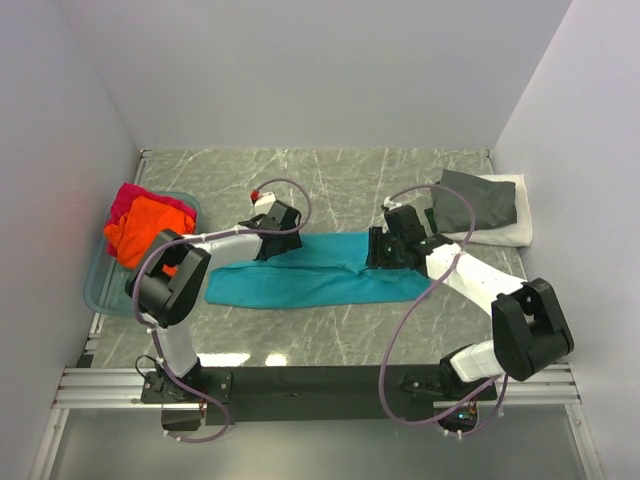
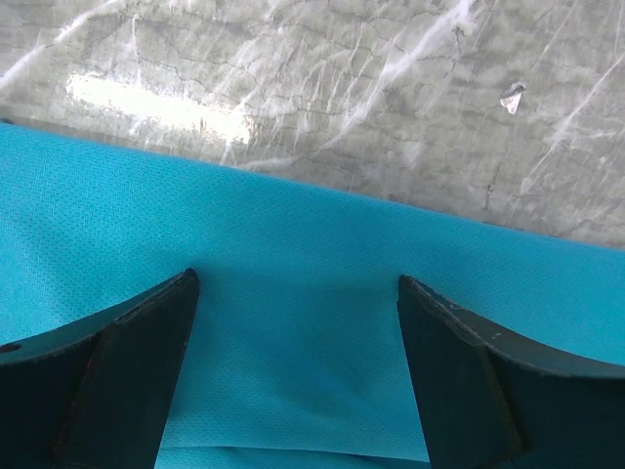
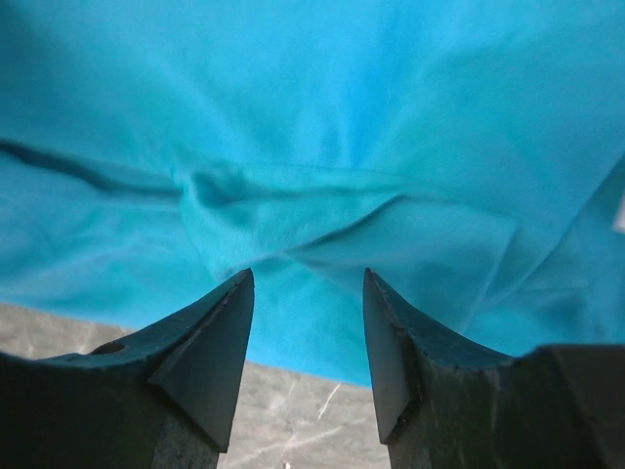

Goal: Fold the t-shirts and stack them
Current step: Fold the tshirt

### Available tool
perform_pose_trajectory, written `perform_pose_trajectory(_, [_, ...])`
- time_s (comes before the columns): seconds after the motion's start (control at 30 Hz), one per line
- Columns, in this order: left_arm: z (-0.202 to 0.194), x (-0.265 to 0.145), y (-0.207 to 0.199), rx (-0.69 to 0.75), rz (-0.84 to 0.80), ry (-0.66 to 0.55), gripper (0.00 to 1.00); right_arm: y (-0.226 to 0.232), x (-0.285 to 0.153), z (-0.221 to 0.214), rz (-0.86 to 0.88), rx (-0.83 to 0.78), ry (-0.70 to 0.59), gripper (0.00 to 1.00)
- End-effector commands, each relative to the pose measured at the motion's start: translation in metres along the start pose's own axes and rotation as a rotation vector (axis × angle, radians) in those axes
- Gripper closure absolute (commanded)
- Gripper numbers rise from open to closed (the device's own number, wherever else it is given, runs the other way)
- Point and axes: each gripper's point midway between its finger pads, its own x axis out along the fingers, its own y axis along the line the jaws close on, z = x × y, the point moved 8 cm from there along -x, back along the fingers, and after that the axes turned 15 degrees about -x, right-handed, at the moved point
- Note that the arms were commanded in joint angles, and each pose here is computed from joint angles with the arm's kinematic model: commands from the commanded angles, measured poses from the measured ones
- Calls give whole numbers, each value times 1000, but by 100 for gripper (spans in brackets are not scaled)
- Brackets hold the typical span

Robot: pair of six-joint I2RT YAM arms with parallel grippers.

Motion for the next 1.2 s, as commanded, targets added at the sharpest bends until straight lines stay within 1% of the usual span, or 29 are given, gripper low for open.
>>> perform_pose_trajectory(0.0, [-2, -13, -10, 57, -11, -31, 11, -17, -3, 31, -78, 19, -71, 44])
perform_pose_trajectory(0.07, [2, -26, -22, 75, -55, -64, 11, -33, 0, 32, -82, 61, -76, 44])
perform_pose_trajectory(0.17, [-3, -45, -42, 120, -125, -86, 11, -51, 4, 28, -102, 101, -67, 43])
perform_pose_trajectory(0.3, [-20, -60, -67, 176, -197, -75, 10, -56, 12, 20, -70, 120, -49, 43])
perform_pose_trajectory(0.4, [-28, -62, -82, 182, -226, -53, 10, -55, 20, 14, -48, 137, -34, 43])
perform_pose_trajectory(0.6, [-44, -51, -82, 180, -214, 1, 10, -60, 28, 10, -75, 153, 12, 43])
perform_pose_trajectory(0.73, [-45, -55, -84, 170, -239, 8, 10, -61, 29, 9, -82, 161, 24, 43])
perform_pose_trajectory(0.83, [-47, -57, -87, 174, -252, 13, 10, -62, 36, 9, -69, 159, 64, 43])
perform_pose_trajectory(0.87, [-48, -58, -88, 176, -250, 13, 10, -60, 37, 8, -53, 158, 73, 45])
perform_pose_trajectory(0.97, [-48, -57, -87, 173, -244, 10, 10, -59, 39, 8, -38, 158, 81, 56])
perform_pose_trajectory(1.0, [-49, -58, -86, 172, -243, 10, 10, -60, 39, 8, -37, 160, 83, 65])
perform_pose_trajectory(1.07, [-49, -57, -83, 174, -236, 7, 10, -59, 37, 8, -34, 158, 81, 75])
perform_pose_trajectory(1.1, [-48, -58, -83, 173, -237, 4, 10, -58, 35, 8, -33, 156, 77, 83])
perform_pose_trajectory(1.17, [-48, -58, -82, 175, -235, 3, 10, -56, 29, 10, -29, 156, 62, 87])
